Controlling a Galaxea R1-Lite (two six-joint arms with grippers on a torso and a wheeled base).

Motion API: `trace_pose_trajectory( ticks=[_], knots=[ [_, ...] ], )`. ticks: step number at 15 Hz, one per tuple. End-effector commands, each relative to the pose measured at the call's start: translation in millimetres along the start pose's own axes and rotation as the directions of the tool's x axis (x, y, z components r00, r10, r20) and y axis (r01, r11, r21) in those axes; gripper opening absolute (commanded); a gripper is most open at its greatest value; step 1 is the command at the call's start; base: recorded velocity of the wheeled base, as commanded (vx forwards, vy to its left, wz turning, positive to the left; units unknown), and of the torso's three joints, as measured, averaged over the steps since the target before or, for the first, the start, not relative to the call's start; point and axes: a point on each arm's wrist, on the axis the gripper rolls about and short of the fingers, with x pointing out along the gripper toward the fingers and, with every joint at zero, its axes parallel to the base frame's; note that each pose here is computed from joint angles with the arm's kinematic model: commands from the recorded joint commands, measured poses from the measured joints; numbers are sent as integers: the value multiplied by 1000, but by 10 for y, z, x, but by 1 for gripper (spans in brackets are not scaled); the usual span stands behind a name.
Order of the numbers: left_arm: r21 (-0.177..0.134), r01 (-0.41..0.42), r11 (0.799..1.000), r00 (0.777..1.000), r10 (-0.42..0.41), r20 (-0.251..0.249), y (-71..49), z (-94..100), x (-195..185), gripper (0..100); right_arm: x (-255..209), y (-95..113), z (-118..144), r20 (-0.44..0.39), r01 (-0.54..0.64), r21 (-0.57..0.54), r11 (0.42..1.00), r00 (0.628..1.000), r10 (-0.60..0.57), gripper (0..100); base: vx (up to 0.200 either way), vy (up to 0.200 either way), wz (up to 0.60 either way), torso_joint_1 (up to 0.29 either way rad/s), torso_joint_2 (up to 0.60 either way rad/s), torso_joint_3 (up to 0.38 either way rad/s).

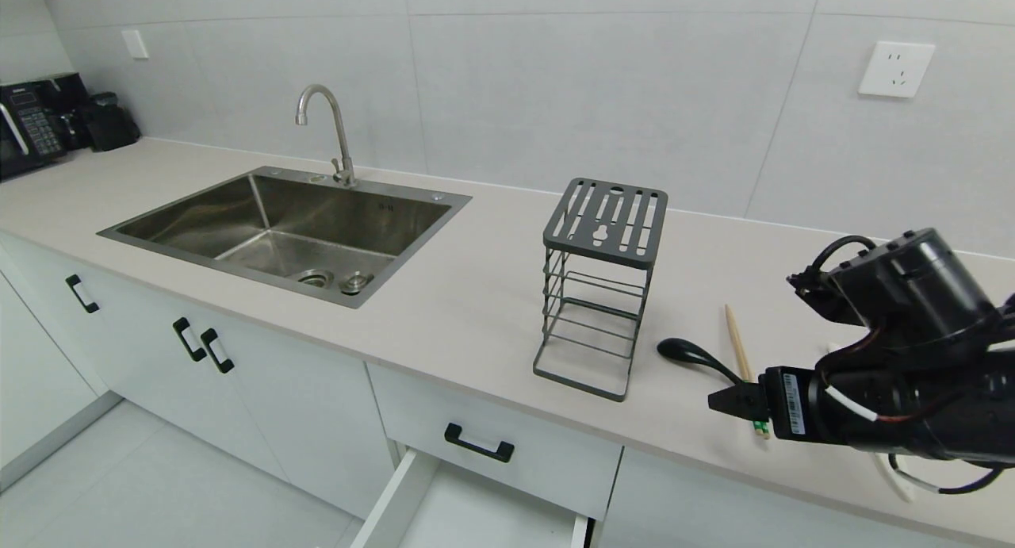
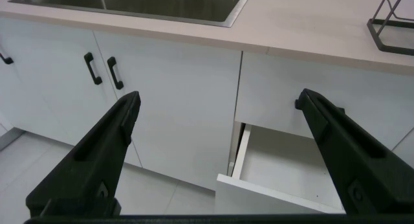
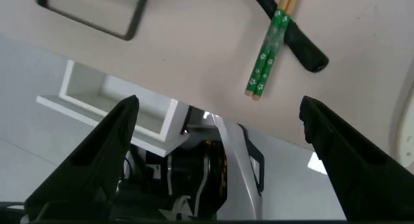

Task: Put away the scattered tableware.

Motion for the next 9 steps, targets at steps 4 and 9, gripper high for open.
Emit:
trace_pose_trajectory(
  ticks=[4, 9],
  knots=[
    [0, 0, 1000, 1000, 0, 0, 0, 2, 1, 100, 387, 44, -86, -119, 93, 91, 991, 989, -82, 100, 0, 0, 0, 0, 0, 0],
    [0, 0, 1000, 1000, 0, -1, 0, 0, 1, 100, 686, 70, -12, -112, 125, 117, 985, 987, -112, 100, 0, 0, 0, 0, 0, 0]
  ],
)
